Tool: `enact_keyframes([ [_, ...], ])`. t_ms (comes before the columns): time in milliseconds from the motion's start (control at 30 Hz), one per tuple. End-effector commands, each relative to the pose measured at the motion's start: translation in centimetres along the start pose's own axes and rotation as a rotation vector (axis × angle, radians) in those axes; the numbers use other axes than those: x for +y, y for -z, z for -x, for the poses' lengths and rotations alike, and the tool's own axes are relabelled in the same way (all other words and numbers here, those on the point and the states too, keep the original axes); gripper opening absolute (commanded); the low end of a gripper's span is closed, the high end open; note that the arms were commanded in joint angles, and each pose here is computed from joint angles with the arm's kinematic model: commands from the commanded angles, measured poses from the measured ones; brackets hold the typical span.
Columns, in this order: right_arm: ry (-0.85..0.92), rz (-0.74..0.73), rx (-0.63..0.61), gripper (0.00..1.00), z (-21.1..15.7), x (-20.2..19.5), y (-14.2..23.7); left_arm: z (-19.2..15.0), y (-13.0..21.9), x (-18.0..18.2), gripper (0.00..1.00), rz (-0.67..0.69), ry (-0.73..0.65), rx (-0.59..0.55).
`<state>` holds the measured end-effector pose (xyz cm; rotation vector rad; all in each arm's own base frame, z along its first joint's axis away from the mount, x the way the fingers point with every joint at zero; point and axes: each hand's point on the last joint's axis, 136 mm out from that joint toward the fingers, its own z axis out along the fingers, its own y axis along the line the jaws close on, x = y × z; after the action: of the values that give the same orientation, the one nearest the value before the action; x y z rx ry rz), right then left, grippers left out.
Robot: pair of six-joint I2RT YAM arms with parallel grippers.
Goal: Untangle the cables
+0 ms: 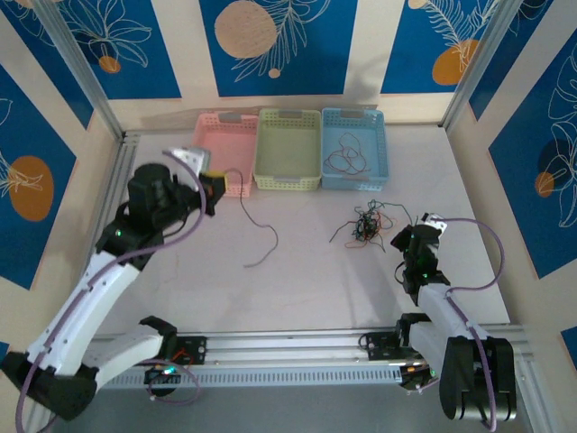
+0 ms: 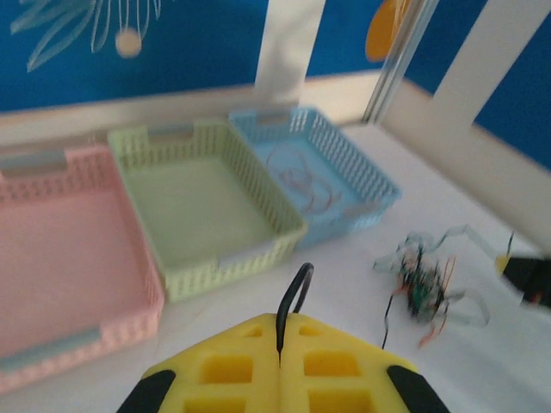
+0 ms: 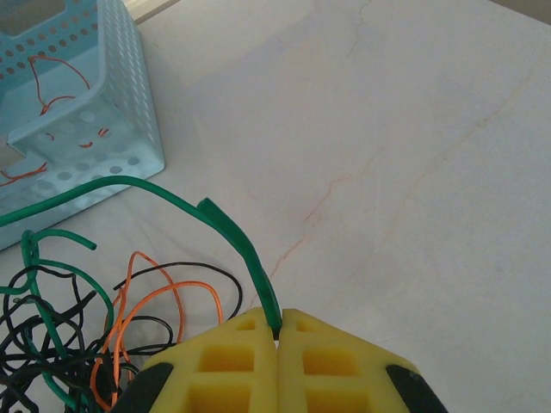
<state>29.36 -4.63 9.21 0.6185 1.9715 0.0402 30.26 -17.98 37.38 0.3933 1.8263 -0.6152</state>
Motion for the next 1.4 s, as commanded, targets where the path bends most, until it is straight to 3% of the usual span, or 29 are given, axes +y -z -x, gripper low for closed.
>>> enact_keyframes([
  [0,0.018,0.037,-0.058,0.0,1.5,1.2,0.3,6.9,-0.9,-0.4,0.0,-0.004,0.043,-0.129],
  [167,0.039,0.044,-0.061,0.0,1.5,1.6,0.3,12.3,-3.6,2.6,0.0,0.169,0.024,-0.216],
  [267,0.065,0.056,-0.069,0.0,1.5,2.1,0.4,14.4,-5.7,3.1,0.0,0.185,0.008,-0.252],
  [433,0.079,0.062,-0.067,0.0,1.5,2.4,0.3,16.2,-10.3,3.6,0.0,0.159,-0.005,-0.303],
  [600,0.091,0.065,-0.066,0.0,1.5,2.7,0.2,15.2,-15.6,5.8,0.0,0.201,-0.003,-0.261],
  [700,0.098,0.067,-0.069,0.0,1.5,2.8,0.3,12.4,-18.8,7.0,0.0,0.208,0.011,-0.214],
  [900,0.106,0.07,-0.06,0.0,1.4,3.0,0.1,1.2,-26.3,9.9,0.0,0.208,0.068,0.01],
  [1000,0.113,0.081,-0.058,0.0,1.4,3.2,0.1,-4.9,-30.0,10.2,0.15,0.141,0.099,0.143],
  [1133,0.121,0.087,-0.058,0.0,1.4,3.4,0.1,-10.9,-32.6,8.8,0.24,0.042,0.122,0.293],
  [1267,0.126,0.091,-0.059,0.0,1.4,3.5,0.1,-13.5,-32.9,8.1,0.47,-0.001,0.141,0.369],
  [1367,0.133,0.094,-0.06,0.0,1.4,3.6,0.1,-13.2,-32.0,7.5,0.6,-0.024,0.134,0.39],
])
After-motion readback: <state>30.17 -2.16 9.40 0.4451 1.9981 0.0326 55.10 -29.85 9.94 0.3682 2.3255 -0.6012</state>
